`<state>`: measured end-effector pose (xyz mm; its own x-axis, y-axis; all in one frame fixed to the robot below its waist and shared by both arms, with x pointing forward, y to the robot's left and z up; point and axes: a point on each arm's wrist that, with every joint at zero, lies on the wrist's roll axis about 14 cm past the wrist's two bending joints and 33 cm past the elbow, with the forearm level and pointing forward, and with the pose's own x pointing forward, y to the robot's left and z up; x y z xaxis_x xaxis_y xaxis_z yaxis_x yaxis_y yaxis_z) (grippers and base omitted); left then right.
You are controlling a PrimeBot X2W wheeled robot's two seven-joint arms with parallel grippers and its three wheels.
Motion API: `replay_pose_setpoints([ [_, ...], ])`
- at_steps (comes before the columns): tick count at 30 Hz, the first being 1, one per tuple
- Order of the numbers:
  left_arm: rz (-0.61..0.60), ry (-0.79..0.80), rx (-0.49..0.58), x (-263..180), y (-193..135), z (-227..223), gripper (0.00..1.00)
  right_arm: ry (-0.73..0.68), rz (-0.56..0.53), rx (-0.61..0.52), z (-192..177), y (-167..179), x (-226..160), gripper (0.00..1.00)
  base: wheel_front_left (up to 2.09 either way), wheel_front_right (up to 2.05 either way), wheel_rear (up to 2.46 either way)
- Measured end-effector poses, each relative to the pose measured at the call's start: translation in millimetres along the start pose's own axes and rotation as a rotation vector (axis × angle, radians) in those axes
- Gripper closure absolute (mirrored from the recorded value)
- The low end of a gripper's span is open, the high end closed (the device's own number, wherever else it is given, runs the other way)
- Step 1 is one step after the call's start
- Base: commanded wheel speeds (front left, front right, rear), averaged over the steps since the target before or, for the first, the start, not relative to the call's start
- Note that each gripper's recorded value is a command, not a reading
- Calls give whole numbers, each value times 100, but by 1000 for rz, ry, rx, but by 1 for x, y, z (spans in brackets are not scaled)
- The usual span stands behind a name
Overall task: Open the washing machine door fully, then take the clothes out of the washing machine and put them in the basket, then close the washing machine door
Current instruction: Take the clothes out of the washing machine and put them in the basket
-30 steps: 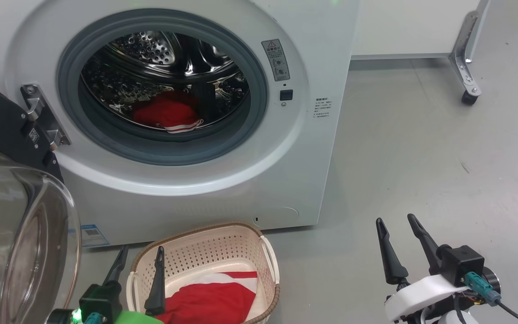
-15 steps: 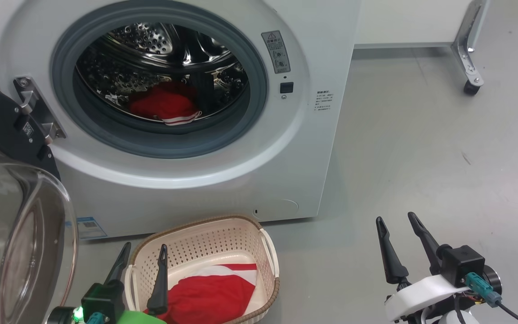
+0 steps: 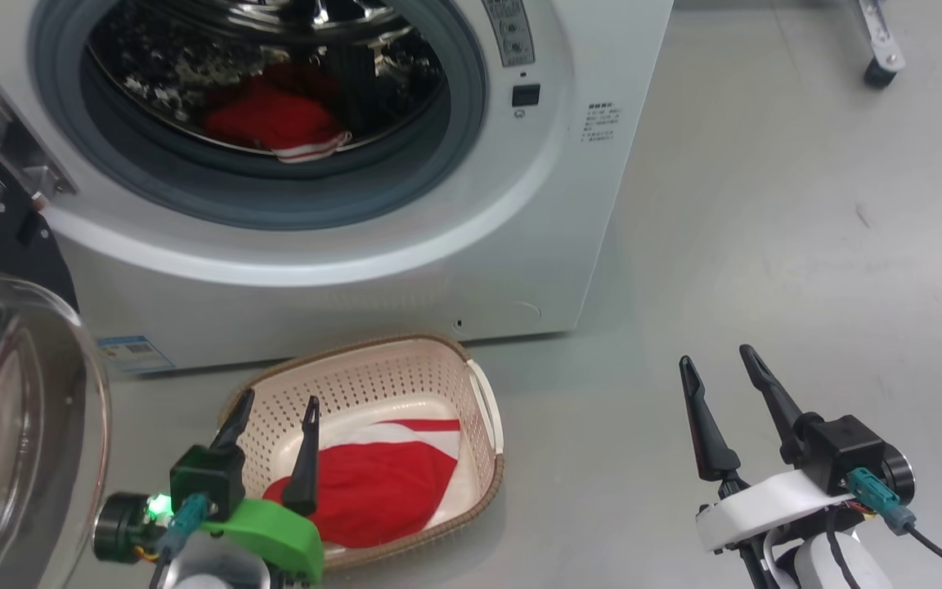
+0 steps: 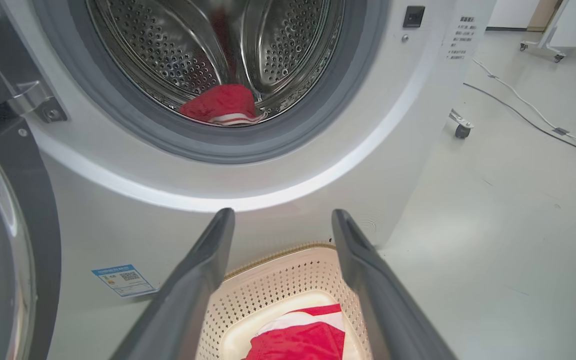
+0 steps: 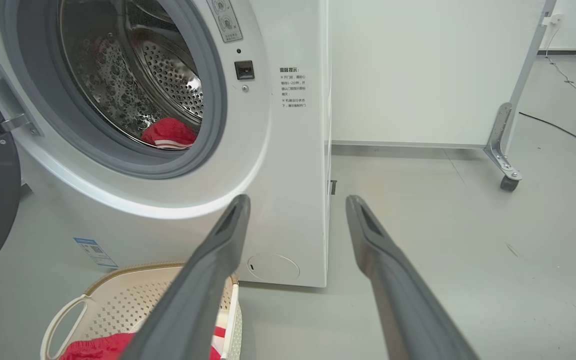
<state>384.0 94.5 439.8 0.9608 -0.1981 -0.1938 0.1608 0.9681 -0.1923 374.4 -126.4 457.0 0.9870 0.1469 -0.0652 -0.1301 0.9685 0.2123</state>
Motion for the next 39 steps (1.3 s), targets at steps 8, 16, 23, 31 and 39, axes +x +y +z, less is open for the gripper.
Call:
replay_pose_setpoints([
  [8,-26,132,-8,42,0,-29,0,41,-40,1,-15,-16,15,0,0,0,0],
  [16,-42,250,-8,91,7,-52,0,67,-51,23,-28,-23,32,0,0,0,0],
  [23,-70,270,2,149,11,-47,0,68,-61,59,-33,-29,50,0,0,0,0],
  [31,-76,184,15,222,27,-18,0,71,-100,90,-42,-44,71,0,0,0,0],
  [39,-68,163,54,269,39,-12,0,101,-156,94,-52,-62,69,0,0,0,0],
])
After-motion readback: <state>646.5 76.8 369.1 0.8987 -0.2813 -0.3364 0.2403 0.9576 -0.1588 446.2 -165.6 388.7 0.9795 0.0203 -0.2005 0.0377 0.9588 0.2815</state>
